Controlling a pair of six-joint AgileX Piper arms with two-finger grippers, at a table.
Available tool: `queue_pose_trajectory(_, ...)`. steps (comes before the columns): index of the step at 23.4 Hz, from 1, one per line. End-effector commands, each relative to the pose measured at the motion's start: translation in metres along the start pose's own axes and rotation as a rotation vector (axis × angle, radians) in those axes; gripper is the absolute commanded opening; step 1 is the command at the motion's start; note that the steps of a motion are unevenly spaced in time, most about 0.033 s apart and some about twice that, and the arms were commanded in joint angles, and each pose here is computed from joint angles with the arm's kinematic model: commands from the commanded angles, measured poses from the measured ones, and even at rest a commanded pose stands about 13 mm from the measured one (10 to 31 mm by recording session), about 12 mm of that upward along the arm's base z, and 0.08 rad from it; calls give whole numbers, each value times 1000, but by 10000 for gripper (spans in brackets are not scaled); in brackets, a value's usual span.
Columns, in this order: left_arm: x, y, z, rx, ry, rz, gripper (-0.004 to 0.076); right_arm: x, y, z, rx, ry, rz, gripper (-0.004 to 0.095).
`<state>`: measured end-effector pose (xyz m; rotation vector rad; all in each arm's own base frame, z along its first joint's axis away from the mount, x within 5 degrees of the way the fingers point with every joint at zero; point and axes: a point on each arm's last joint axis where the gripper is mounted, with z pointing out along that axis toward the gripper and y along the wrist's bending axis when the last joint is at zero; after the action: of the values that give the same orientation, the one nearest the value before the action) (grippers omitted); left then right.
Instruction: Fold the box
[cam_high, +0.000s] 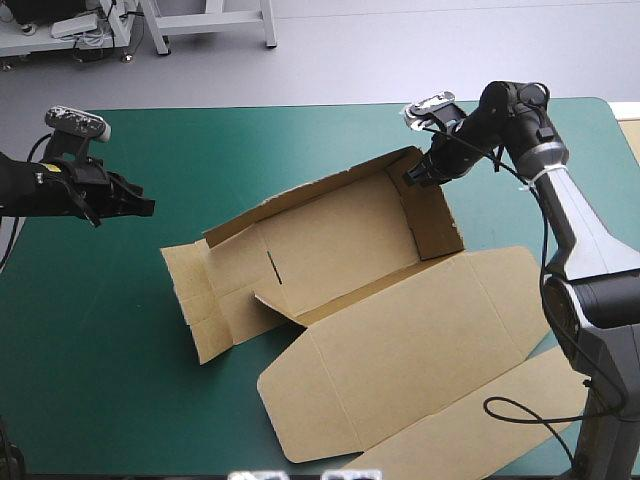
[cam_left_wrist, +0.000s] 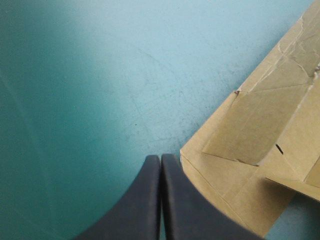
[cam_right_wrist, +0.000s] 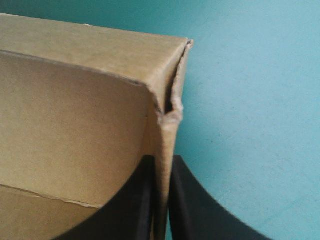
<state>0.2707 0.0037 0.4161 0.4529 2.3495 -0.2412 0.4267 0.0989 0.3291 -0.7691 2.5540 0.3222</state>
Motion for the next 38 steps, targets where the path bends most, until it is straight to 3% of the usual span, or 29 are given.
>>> queue_pose_trajectory(1, -10, -8, -16, 12, -105, -8, -9, -7, 3, -30, 67, -76, -26, 361)
queue_pose_trajectory(3, -11, -9, -16, 31, -117, -17, -9, -7, 4, -31, 57, -80, -14, 698)
queue_pose_trajectory(5, -11, -9, -16, 29, -116, -17, -9, -6, 6, -34, 42, -78, -8, 831)
queue_pose_trajectory(10, -9, -10, -16, 32, -104, -14, -9, -5, 15, -60, 54, -119, 4, 853)
queue_pose_trajectory(17, -5, -13, -16, 65, -60, -14, -9, -1, 21, -77, 62, -141, 7, 765)
queue_pose_trajectory(24, -6, -13, -16, 67, -61, -15, -9, 15, 12, -15, 17, 36, 15, 680)
queue_pose_trajectory(30, -6, -13, -16, 72, -63, -21, -9, 16, 31, 56, 50, 225, -98, 624)
queue_pose_trajectory(32, -5, -14, -16, 76, -57, -21, -9, 16, 32, 58, 45, 227, -75, 465)
queue_pose_trajectory(34, -6, -14, -16, 81, -61, -20, -9, 12, 31, 51, 75, 206, -53, 85)
queue_pose_trajectory(35, -6, -15, -16, 87, -65, -18, -9, 9, 31, 48, 80, 195, -51, -25)
queue_pose_trajectory(38, -7, -16, -16, 97, -79, -24, -9, -7, 33, 25, 104, 101, -32, -18)
